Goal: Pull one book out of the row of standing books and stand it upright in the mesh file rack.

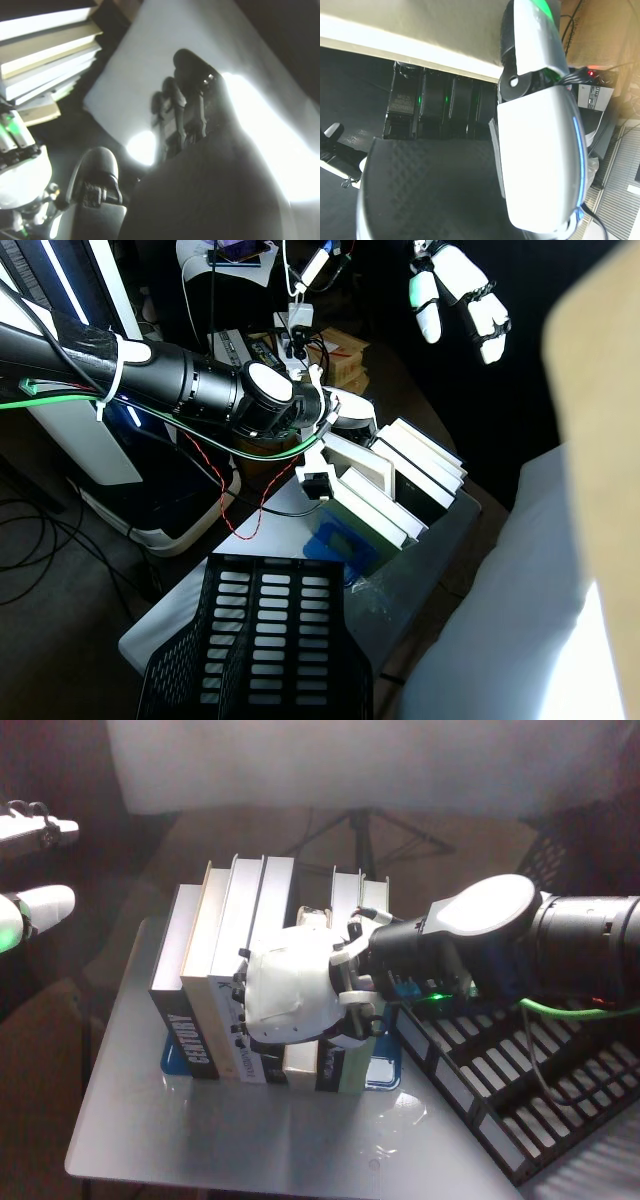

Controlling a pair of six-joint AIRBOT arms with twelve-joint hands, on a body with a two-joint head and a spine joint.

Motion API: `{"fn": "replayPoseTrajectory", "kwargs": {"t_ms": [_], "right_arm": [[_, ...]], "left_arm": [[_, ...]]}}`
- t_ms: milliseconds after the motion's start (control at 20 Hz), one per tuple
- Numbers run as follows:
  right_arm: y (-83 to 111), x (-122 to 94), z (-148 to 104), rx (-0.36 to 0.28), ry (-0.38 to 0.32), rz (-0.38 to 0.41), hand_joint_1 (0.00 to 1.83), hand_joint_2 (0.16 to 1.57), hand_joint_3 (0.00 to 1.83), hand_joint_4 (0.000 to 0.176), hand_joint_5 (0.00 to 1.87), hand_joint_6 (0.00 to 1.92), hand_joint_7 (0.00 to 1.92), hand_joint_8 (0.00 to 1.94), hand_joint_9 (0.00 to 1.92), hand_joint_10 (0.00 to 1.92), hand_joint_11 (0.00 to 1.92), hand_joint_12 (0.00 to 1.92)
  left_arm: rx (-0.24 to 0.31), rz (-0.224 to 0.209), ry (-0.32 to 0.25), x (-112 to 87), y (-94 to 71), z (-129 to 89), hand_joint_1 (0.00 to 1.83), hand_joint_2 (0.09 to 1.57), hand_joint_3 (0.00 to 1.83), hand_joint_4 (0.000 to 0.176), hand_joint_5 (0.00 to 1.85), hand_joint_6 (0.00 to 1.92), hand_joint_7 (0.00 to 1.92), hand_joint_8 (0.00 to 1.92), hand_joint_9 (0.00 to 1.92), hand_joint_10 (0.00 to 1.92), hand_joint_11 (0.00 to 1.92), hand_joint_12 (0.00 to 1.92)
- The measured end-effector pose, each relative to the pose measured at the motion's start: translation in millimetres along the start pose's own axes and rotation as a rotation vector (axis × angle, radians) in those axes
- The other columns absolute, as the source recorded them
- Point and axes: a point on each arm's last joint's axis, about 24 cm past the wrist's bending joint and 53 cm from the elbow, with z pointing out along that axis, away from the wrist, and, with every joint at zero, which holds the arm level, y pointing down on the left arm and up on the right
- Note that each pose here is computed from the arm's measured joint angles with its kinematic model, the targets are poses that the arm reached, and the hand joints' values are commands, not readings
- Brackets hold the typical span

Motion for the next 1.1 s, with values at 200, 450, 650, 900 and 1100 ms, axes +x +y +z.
{"fn": "replayPoseTrajectory", "kwargs": {"t_ms": [200,450,650,900,1100], "right_arm": [[-0.3,0,0,0.0,-0.001,0.003,1.39,1.08,0.0,0.0,1.0,0.82,1.15,0.79,0.91,1.25,0.62,1.67],[-1.2,0,-1,0.002,-0.002,0.006,1.39,1.08,0.0,0.0,1.0,0.82,1.14,0.8,0.91,1.26,0.59,1.64],[0.6,-1,-4,-0.001,-0.003,0.009,1.39,1.08,0.0,0.0,0.97,0.85,1.15,0.8,0.89,1.26,0.55,1.68],[7.1,-3,-22,-0.019,-0.013,0.027,1.38,1.1,0.0,0.0,0.95,0.91,1.12,0.86,0.85,1.3,0.53,1.71],[8.6,-7,-41,-0.038,-0.032,0.06,1.38,1.11,0.01,0.0,0.91,0.93,1.06,0.95,0.88,1.31,0.61,1.69]], "left_arm": [[0.001,-0.001,-0.001,-0.3,-0.1,0,0.16,1.43,0.01,0.0,0.23,0.02,0.24,0.0,0.01,0.65,0.0,1.62],[0.006,-0.001,-0.005,-1.1,-1.4,0,0.18,1.44,0.0,0.0,0.15,0.01,0.18,0.0,0.0,0.48,0.0,1.46],[0.007,-0.003,-0.003,0.1,-1.6,0,0.14,1.39,0.0,0.0,0.1,0.01,0.08,0.0,0.0,0.13,0.0,1.54],[0.004,-0.022,0.003,8.9,-0.5,1,0.22,1.35,0.0,0.0,0.14,0.08,0.11,0.02,0.04,0.04,0.0,1.66],[-0.005,-0.039,0.007,16.4,2.6,3,0.47,1.24,0.02,0.078,0.02,0.0,0.02,0.0,0.0,0.0,0.0,0.8]]}}
